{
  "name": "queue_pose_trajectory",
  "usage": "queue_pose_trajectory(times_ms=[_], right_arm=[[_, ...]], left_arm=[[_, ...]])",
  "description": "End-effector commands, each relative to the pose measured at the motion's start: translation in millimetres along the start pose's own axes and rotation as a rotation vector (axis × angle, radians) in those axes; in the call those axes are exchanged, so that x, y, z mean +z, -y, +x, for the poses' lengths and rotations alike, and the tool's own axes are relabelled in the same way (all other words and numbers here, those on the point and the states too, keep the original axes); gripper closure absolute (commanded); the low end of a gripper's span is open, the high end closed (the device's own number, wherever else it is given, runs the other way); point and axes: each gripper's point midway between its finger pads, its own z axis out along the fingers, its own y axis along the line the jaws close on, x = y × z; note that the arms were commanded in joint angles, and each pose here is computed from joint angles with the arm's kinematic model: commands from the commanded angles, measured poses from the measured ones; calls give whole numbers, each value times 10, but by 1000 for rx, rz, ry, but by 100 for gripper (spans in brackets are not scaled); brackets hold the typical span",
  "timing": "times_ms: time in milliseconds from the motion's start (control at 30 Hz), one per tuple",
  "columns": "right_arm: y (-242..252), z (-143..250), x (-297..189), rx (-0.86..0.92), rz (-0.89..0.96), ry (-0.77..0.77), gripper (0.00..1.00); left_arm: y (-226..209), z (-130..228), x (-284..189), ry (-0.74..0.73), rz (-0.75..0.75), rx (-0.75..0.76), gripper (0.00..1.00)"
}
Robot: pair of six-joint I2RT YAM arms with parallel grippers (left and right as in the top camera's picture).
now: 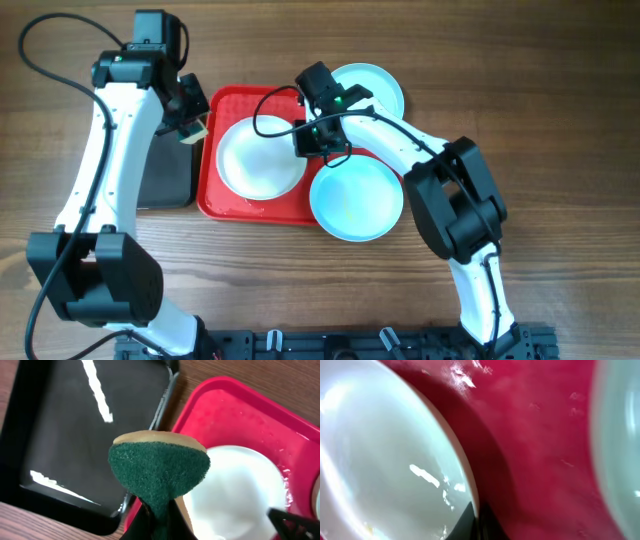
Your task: Clean dirty plates on tray and stack at the side
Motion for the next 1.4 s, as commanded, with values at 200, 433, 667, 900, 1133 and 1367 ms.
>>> queue_pose_trajectory(times_ms=[200, 433, 667, 900, 1133, 1367], right_arm=[[-219, -383, -1138, -214, 379, 428, 96], [-401, -296, -1602, -297, 709, 658, 96], [-625, -164, -2046, -335, 953, 875, 96], [-759, -123, -2251, -332, 1031, 980, 96], [-738, -172, -2185, -312, 1008, 978, 96], [-660, -228, -2059, -306, 1010, 955, 96]], left_arm=[[-227, -90, 71, -10, -4, -64, 96], [-187, -152, 71, 13, 15, -109, 96], [3, -211, 57, 21, 119, -120, 96], [51, -194, 51, 10, 147, -119, 96], [51, -193, 51, 10, 147, -119, 96], [51, -195, 51, 10, 147, -119, 96]])
